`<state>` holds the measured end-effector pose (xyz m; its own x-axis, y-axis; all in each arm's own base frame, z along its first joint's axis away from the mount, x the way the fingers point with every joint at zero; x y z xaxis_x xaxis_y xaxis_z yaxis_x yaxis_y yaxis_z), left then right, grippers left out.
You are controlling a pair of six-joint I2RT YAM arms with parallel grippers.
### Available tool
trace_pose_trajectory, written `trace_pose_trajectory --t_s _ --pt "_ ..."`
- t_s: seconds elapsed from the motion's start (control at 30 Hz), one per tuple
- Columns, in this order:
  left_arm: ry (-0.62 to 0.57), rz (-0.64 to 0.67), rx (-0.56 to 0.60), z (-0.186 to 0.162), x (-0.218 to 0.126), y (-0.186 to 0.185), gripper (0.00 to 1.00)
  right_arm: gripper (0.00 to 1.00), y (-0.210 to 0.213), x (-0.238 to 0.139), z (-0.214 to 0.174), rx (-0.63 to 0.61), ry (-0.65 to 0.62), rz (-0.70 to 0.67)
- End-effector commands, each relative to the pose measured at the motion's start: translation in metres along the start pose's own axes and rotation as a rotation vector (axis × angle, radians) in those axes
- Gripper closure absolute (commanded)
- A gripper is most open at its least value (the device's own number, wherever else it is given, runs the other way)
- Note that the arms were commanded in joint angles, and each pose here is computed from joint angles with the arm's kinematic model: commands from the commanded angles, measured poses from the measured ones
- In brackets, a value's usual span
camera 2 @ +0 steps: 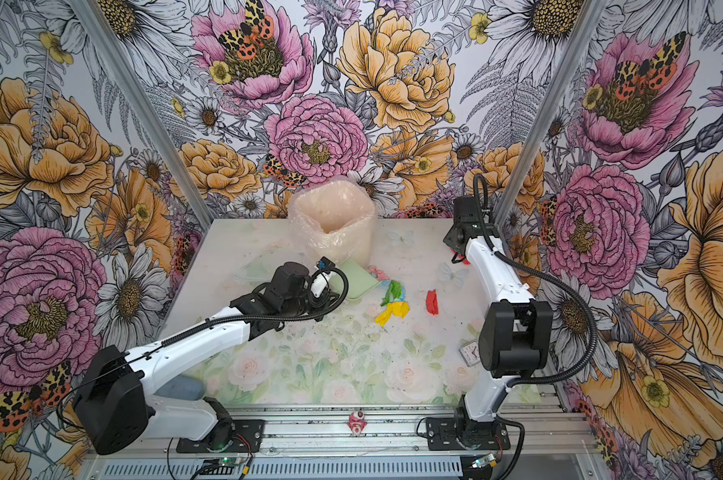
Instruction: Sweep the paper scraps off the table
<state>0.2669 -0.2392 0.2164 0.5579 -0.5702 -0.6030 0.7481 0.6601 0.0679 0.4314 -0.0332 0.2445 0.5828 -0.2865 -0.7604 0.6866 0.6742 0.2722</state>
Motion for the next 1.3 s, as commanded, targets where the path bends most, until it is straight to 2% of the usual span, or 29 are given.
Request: trace_pose_trajectory --t_s 0.0,0.1,0.27,0.43,0.67,0.97,1.13,1.27 --pt "-0.013 0.018 -0.018 -0.001 -0.007 -0.001 1.00 1.00 0.013 0.008 0.025 0.091 -0.134 -0.021" --pt "-0.010 0.020 -0.023 -0.003 -0.008 -0.002 1.00 1.00 0.017 0.030 0.031 0.087 -0.166 -0.079" --pt "-0.005 0.012 -0.026 -0.005 -0.006 -0.004 1.00 1.00 0.025 0.061 0.028 0.071 -0.144 -0.105" --pt "0.009 0.008 -0.019 -0.007 -0.001 -0.004 1.00 1.00 0.028 0.091 0.016 0.028 -0.081 -0.126" --pt "0.019 0.000 -0.017 -0.008 0.004 -0.005 1.00 1.00 0.028 0.109 -0.002 -0.035 0.005 -0.115" --pt "0.024 -0.013 -0.015 -0.006 0.010 -0.006 1.00 1.00 0.023 0.100 -0.026 -0.070 0.112 -0.063" --pt "0.028 -0.016 -0.012 -0.006 0.012 -0.006 1.00 1.00 0.020 0.078 -0.046 -0.116 0.147 -0.039" --pt "0.036 -0.024 -0.009 -0.008 0.015 -0.007 1.00 1.00 0.020 0.045 -0.065 -0.148 0.179 0.018"
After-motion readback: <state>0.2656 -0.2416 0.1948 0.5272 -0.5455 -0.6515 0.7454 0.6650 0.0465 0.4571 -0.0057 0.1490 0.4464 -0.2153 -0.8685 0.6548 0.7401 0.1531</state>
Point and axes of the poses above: each gripper's point midway between its finger pads, its own x axis out along the fingers, its own y axis along the line the jaws close on, z = x × y, the point moved 6 cm from there along -x, back along the fingers, and after that the axes turned 10 degrees about x, right-handed, at the moved point
